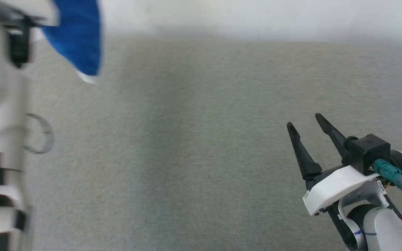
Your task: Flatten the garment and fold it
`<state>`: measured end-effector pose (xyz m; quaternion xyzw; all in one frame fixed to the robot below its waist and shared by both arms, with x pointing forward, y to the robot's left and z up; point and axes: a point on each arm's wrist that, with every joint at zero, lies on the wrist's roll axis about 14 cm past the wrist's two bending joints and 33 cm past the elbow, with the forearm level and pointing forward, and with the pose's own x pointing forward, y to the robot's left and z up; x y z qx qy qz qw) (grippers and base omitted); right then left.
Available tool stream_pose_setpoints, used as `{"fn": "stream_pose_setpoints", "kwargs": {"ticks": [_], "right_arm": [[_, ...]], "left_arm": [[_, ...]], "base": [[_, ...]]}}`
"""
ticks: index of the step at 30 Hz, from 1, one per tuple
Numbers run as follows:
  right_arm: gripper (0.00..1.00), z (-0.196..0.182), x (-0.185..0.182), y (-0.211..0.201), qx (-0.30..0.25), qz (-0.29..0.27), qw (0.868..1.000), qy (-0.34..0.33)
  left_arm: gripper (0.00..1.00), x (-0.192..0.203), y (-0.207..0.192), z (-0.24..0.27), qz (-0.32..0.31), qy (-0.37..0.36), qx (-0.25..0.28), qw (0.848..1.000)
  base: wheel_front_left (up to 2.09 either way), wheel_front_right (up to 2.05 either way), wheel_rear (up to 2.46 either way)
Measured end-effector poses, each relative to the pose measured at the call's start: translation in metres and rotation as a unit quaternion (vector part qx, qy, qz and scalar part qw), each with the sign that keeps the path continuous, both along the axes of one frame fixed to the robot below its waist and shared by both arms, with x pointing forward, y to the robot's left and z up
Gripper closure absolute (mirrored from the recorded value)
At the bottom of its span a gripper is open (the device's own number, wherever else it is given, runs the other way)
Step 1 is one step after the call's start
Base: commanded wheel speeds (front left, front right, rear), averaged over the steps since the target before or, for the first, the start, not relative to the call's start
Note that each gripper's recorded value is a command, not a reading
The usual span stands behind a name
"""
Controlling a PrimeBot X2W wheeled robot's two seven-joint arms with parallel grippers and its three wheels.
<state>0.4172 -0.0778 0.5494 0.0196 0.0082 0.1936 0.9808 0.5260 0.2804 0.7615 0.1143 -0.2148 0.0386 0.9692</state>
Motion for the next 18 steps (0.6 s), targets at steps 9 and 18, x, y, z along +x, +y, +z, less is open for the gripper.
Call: {"fn": "stream_pose_setpoints", "kwargs": {"ticks": [9, 18], "right_arm": [[0.0, 0.004, -0.02, -0.044, -0.011, -0.068, 0.998, -0.004], [0.0, -0.003, -0.028, -0.066, -0.019, -0.102, 0.995, 0.006]], "left_arm": [[1.0, 0.003, -0.184, -0.055, -0.196, 0.08, -0.072, 0.975], [1.0, -0.059, -0.243, -0.223, -0.227, 0.283, -0.13, 0.923]], "base": [[0.0, 0.0, 0.0], [0.0, 0.0, 0.0]]}}
